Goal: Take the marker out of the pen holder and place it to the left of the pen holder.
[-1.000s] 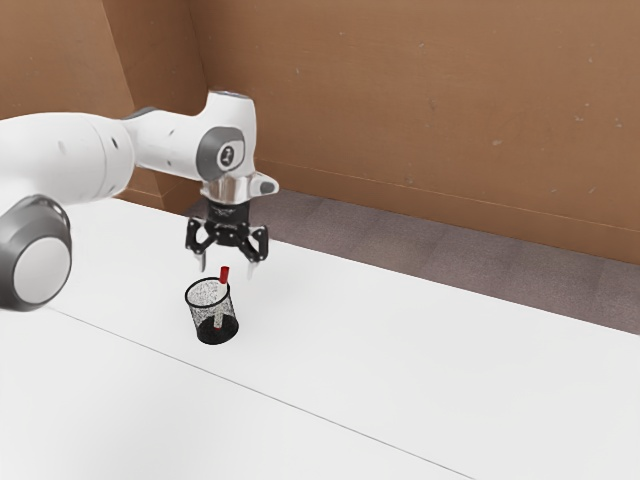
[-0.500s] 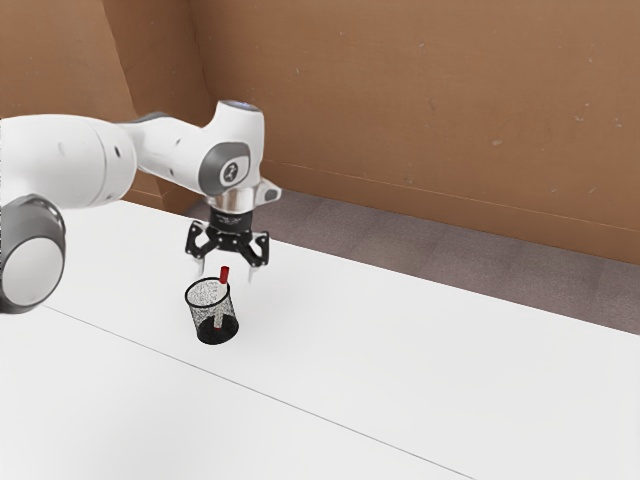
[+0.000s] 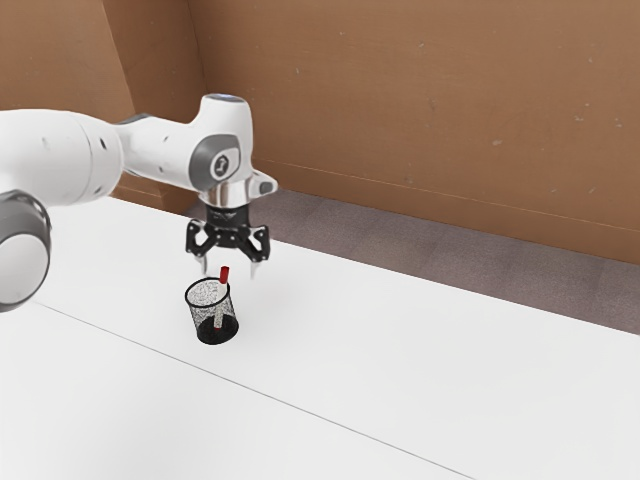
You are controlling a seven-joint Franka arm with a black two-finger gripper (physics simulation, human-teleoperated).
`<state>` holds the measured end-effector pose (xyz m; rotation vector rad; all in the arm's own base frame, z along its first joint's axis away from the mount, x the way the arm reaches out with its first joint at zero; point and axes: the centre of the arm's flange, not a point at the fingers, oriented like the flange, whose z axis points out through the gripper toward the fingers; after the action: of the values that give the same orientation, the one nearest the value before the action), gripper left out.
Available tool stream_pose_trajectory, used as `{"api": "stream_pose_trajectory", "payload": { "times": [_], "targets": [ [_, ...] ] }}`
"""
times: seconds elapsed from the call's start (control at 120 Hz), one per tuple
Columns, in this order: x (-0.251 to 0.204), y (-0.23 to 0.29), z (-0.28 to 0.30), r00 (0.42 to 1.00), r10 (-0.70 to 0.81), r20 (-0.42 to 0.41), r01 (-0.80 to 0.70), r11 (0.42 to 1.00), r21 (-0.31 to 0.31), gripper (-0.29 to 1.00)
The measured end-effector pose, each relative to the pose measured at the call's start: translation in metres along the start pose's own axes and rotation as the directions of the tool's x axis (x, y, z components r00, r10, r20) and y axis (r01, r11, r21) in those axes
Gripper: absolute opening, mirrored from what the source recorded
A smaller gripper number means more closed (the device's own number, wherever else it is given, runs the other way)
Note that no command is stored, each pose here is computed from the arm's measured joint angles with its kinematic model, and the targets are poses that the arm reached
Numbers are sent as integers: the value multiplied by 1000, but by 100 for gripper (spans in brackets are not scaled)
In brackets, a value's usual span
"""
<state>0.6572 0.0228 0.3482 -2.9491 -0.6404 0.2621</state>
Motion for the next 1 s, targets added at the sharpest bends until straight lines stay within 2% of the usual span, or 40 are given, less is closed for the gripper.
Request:
{"api": "stream_pose_trajectory", "payload": {
  "times": [0.3, 0.6, 0.767, 1.0],
  "targets": [
    [-7, -1, 2, 990, 135, 28, -135, 991, -2, 70],
    [-8, -6, 15, 974, 225, 38, -224, 974, -29, 70],
    [-7, -10, 11, 966, 258, 28, -257, 966, -34, 62],
    [-6, -8, 7, 954, 301, 7, -301, 953, -31, 42]
  ]
}}
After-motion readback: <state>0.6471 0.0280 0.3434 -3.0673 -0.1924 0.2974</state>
